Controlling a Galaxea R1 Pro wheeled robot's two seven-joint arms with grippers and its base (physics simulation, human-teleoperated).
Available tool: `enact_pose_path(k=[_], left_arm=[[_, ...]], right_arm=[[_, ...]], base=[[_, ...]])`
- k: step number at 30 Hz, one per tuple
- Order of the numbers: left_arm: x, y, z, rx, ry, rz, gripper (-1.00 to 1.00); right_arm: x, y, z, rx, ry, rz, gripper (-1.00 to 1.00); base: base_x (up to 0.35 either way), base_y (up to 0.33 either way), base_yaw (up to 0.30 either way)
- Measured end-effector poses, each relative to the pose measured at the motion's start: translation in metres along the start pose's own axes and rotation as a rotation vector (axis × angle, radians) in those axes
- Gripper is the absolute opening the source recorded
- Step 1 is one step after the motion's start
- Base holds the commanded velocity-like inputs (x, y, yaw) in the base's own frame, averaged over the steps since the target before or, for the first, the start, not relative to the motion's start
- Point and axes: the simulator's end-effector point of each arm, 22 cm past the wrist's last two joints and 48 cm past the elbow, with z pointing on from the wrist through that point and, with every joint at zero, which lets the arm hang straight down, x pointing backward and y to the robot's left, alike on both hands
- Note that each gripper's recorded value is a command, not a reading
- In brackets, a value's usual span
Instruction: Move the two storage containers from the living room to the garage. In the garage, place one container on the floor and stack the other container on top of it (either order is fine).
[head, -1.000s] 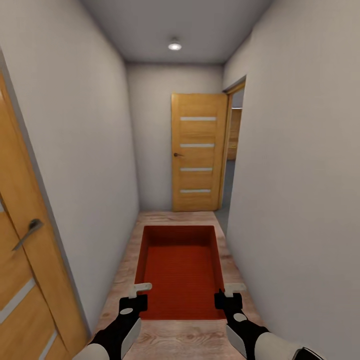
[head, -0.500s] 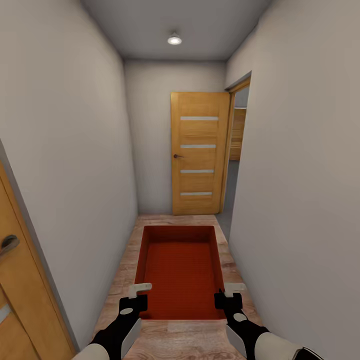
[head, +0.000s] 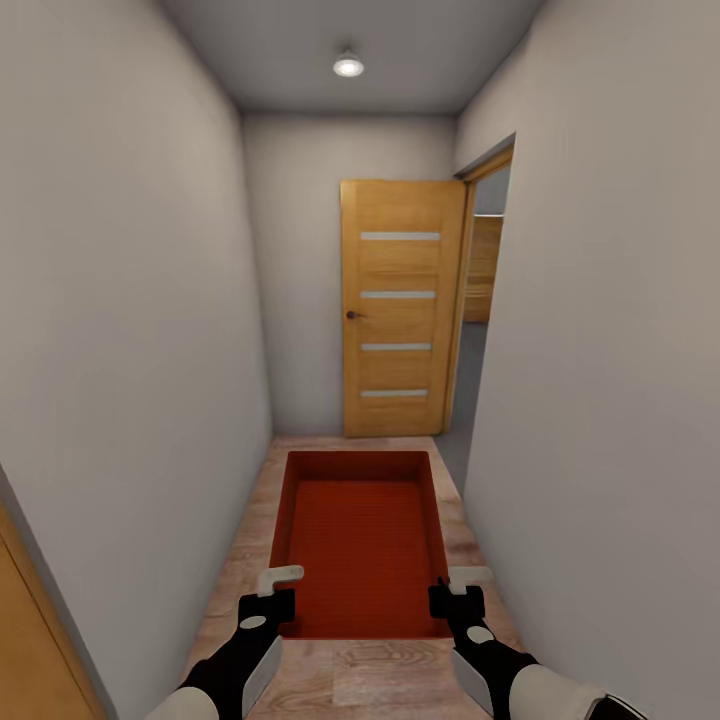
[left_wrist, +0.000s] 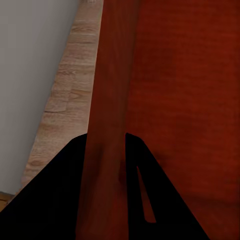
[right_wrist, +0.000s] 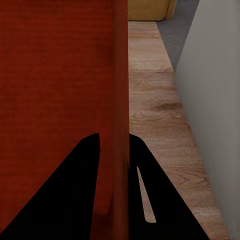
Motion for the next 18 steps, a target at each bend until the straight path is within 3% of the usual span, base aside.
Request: enact_pose_path(k=[18], left_arm=[[0.0008,0.0001,0.0,0.0,0.002,-0.001,-1.0]], right_arm=[[0.0004,0.0,0.0,0.0,0.002,-0.001,-1.0]], base=[[0.322,0.0,0.0]])
